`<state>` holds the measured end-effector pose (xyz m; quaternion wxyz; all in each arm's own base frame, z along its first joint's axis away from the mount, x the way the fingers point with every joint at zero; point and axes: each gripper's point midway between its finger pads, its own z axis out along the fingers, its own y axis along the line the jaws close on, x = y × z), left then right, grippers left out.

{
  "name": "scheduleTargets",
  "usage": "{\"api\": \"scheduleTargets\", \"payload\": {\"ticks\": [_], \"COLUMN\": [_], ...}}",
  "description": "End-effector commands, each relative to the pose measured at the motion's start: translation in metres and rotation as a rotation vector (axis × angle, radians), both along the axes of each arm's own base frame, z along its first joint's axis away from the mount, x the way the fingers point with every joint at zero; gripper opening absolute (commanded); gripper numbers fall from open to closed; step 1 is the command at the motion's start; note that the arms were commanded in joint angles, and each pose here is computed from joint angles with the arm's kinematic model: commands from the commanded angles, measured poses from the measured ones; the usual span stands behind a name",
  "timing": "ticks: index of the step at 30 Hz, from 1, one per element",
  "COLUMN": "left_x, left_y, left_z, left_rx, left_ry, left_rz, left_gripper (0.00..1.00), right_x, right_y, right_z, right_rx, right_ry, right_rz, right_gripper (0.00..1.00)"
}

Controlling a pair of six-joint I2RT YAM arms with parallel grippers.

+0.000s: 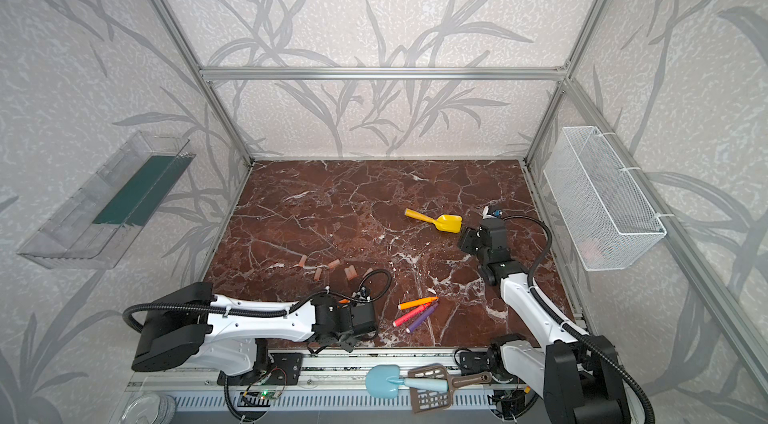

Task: Insert the pens into the pen caps
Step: 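Lower the left gripper and grasp the pink highlighter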

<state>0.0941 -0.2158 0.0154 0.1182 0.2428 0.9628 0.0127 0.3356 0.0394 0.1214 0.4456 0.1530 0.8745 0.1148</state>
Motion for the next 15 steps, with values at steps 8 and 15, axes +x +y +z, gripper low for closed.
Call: {"api": "scheduleTargets", "payload": {"ticks": [8,15], "left_x": [0.0002,0.0089], "left_y": [0.0056,0.0077], "left_z": [-0.0123,-0.0086], "left_rx": [0.081,0.134], "left_ry": [0.009,-0.035], "left_rz": [0.033,0.042], "left_gripper": [0.33,0.23], "right_x": [-0.0003,-0.0060], "right_y": [-0.0001,0.0057], "right_z": [0.0092,0.0179], "right_rx": [0.002,0.039], "right_ry": [-0.020,-0.043], "right_rz": [0.000,0.023], "right_gripper": [0.64,0.63]}}
